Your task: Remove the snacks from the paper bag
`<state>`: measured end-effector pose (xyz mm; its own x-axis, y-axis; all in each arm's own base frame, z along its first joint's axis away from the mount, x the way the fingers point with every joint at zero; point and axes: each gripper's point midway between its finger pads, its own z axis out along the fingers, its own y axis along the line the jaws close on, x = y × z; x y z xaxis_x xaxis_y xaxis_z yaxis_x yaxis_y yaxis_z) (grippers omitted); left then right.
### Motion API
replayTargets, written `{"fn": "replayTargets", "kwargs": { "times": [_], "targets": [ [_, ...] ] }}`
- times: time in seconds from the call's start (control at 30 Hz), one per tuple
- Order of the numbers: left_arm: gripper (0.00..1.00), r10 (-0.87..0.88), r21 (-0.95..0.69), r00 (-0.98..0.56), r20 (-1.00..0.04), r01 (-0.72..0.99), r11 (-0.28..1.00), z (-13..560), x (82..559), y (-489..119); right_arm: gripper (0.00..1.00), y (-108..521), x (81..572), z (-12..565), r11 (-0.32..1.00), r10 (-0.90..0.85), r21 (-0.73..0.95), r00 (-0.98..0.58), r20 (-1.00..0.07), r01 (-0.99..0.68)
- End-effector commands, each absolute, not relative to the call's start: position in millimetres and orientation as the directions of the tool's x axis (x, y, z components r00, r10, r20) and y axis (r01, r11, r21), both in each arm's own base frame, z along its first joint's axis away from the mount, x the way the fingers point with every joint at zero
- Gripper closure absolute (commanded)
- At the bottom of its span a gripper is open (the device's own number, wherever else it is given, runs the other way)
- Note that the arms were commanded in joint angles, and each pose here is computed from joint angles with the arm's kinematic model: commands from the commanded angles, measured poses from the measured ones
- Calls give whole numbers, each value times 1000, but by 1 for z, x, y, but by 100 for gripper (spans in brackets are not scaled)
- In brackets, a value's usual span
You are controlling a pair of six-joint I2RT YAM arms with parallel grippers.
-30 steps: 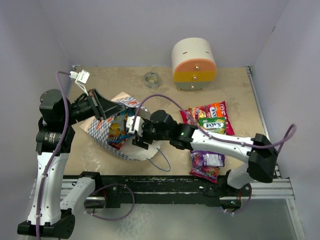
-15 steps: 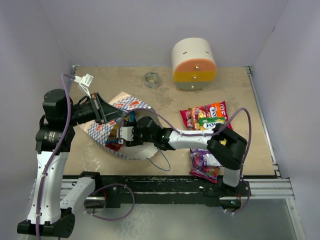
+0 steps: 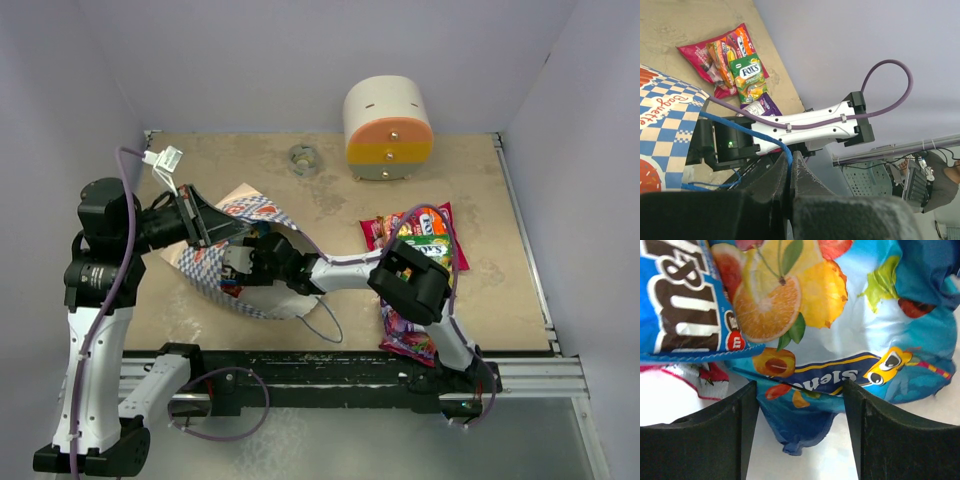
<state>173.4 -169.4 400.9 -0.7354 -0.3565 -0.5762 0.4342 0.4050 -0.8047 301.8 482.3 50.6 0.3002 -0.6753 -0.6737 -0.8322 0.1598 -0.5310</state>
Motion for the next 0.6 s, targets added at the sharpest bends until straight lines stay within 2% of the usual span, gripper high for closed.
{"fn": "replayTargets", "kwargs": {
  "times": [0.0,0.13,0.27,0.43,0.57],
  "targets": [
    [100,-356,-785,-707,-612,488,381,425,159,-171,35,487,330,66,326,-627,-494,207,-751,-806],
    [100,-354,-787,-711,-607,476,393,422,157,-170,46,483,336,60,350,-642,-496,183,-745,-794],
    [100,-360,-786,-713,-601,449,424,415,159,-167,73,477,341,62,378,-655,-499,155,-740,-780],
    [100,-379,-782,-710,-593,396,481,403,165,-160,99,479,334,85,391,-622,-454,133,-771,-801],
    [100,-398,-772,-705,-587,340,537,388,172,-153,100,476,326,120,420,-576,-410,112,-810,-810]
  ]
}}
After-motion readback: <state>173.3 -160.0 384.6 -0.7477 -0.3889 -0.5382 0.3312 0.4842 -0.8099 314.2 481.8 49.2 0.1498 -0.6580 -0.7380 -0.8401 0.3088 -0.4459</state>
